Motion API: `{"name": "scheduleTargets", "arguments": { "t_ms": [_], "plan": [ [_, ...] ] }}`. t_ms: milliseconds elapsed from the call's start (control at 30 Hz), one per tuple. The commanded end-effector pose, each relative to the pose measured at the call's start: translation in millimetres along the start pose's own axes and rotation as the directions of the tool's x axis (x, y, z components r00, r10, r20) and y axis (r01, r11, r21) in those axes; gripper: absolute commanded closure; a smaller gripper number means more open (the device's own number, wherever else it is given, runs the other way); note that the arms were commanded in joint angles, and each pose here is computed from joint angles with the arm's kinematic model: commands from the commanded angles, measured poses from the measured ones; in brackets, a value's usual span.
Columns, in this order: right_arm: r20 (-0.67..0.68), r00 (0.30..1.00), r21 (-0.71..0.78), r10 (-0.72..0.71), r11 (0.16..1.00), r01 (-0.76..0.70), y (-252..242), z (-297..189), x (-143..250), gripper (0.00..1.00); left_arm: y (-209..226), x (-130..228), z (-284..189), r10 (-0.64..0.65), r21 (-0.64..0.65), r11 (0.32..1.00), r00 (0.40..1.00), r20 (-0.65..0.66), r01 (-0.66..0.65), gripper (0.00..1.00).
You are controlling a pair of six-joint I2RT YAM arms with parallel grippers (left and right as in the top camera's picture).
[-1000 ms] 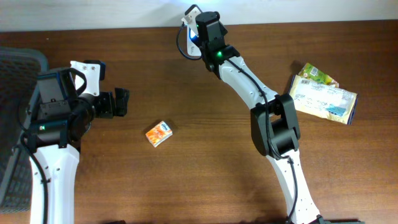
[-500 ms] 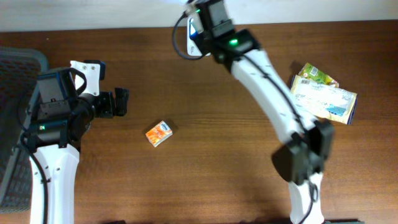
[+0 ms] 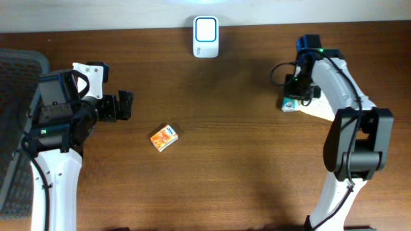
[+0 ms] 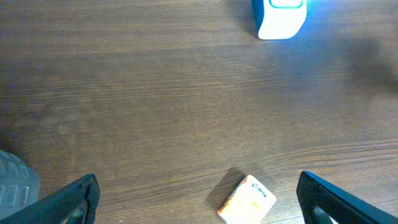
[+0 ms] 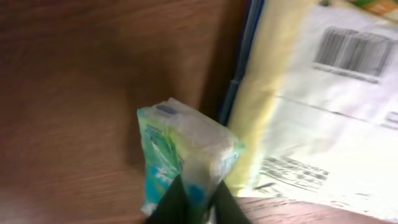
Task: Scan the item barcode
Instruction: 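Carry the green tissue pack right and release it by the snack bag, then move the right gripper to the orange tissue pack and grasp it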
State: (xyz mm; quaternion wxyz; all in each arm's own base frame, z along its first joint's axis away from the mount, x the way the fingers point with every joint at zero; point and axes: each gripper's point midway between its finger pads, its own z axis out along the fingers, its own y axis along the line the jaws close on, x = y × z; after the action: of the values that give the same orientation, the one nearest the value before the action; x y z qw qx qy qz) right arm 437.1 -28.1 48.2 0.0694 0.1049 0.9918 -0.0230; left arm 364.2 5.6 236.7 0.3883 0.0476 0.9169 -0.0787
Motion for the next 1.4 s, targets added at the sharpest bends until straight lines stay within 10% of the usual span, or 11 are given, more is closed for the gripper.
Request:
{"name": "scheduleTargets", "arguments": {
  "t_ms": [0,200,267,533,967,1100,1267,1367],
  "plan": [
    [-0.033,0.997,-0.11,0.065,0.992,-0.069,-4,-17,0,0.55,-1,-4,-4,0.018,0.007,1.0,1.0,0.014,-0.018,0.01],
    [-0.032,0.999,-0.589,-0.043,0.808,0.016,104,-136,0,0.53,-2,-4,-4,0.018,0.007,1.0,1.0,0.014,-0.018,0.01],
    [-0.05,0.979,-0.626,-0.198,0.77,0.124,169,-131,34,0.28,-2,-4,-4,0.018,0.007,1.0,1.0,0.015,-0.018,0.01],
    [-0.069,0.949,-0.606,-0.306,0.769,0.204,355,-43,164,0.36,-1,-4,-4,0.018,0.007,1.0,1.0,0.014,-0.018,0.01],
    [-0.112,0.919,-0.537,-0.379,0.801,0.265,372,20,203,0.67,-1,-4,-4,0.018,0.007,1.0,1.0,0.015,-0.018,0.01],
    [-0.165,0.921,-0.503,-0.353,0.833,0.229,352,25,198,0.95,-2,-4,-4,0.018,0.007,1.0,1.0,0.014,-0.018,0.01],
    [-0.031,0.834,-0.588,-0.551,0.685,0.431,341,4,168,0.96,-1,-4,-4,0.018,0.007,1.0,1.0,0.014,-0.018,0.01],
    [0.166,0.7,-0.398,-0.695,0.602,0.692,328,-4,122,0.89,-2,-4,-4,0.018,0.007,1.0,1.0,0.015,-0.018,0.01]
  ]
}}
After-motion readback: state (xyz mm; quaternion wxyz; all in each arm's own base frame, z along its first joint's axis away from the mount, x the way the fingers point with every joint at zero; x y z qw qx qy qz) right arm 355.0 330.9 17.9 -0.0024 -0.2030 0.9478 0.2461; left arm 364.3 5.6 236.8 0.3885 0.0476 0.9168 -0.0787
